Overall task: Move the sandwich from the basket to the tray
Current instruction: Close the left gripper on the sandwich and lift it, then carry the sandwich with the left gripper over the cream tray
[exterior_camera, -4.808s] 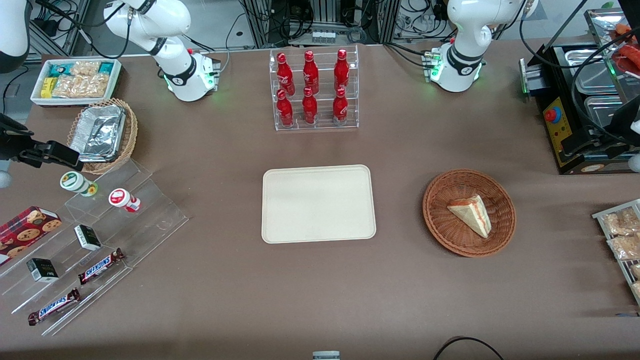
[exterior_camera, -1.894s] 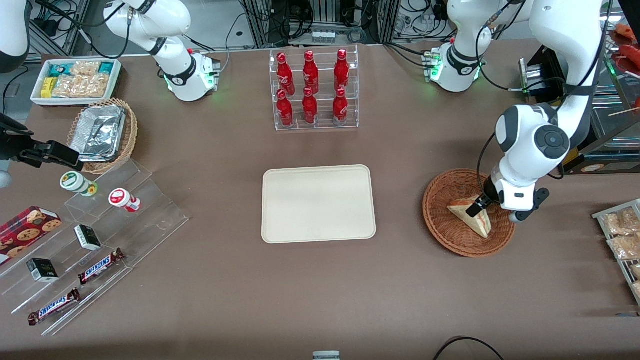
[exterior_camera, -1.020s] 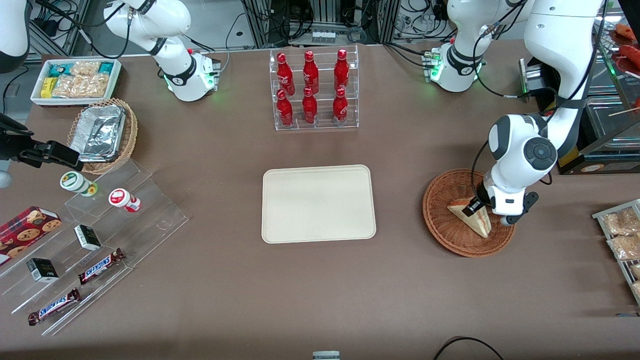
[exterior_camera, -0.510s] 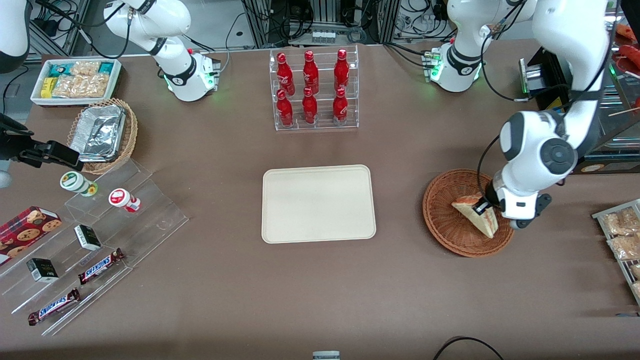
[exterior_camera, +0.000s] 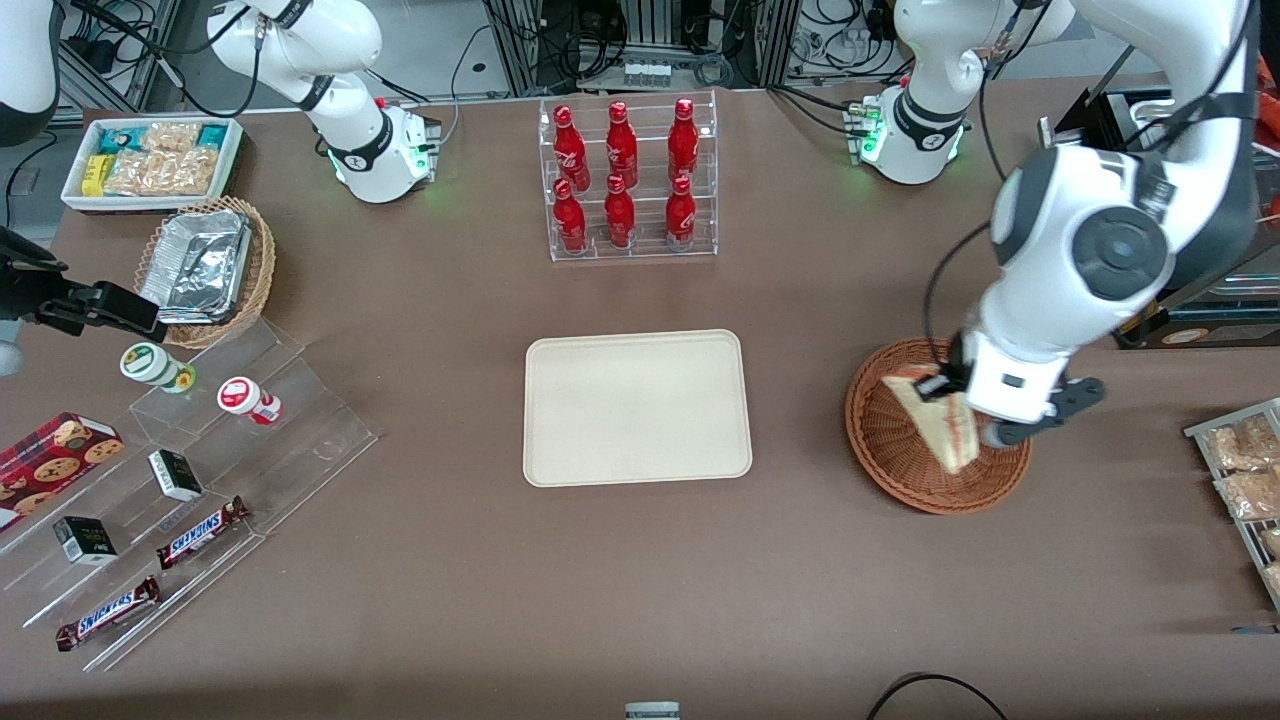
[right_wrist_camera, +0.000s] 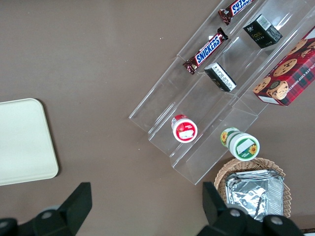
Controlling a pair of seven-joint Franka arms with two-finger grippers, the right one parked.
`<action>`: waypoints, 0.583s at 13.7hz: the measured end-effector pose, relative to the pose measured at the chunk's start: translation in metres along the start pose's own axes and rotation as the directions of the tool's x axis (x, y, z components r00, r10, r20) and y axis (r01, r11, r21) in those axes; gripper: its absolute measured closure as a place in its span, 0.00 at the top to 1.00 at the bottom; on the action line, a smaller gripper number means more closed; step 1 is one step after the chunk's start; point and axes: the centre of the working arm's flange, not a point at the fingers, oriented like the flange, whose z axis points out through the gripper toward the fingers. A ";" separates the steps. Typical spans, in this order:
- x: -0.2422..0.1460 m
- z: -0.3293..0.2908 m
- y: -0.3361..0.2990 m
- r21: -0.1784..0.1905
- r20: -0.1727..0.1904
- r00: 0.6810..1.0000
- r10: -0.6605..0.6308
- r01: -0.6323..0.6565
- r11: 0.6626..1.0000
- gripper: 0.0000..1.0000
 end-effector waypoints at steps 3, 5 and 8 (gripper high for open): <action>-0.038 0.004 0.054 -0.021 0.008 0.993 0.118 -0.118 0.993 0.15; -0.061 0.013 0.085 -0.020 0.009 0.980 0.196 -0.196 0.980 0.15; -0.099 0.043 0.138 0.003 0.010 0.961 0.275 -0.275 0.961 0.15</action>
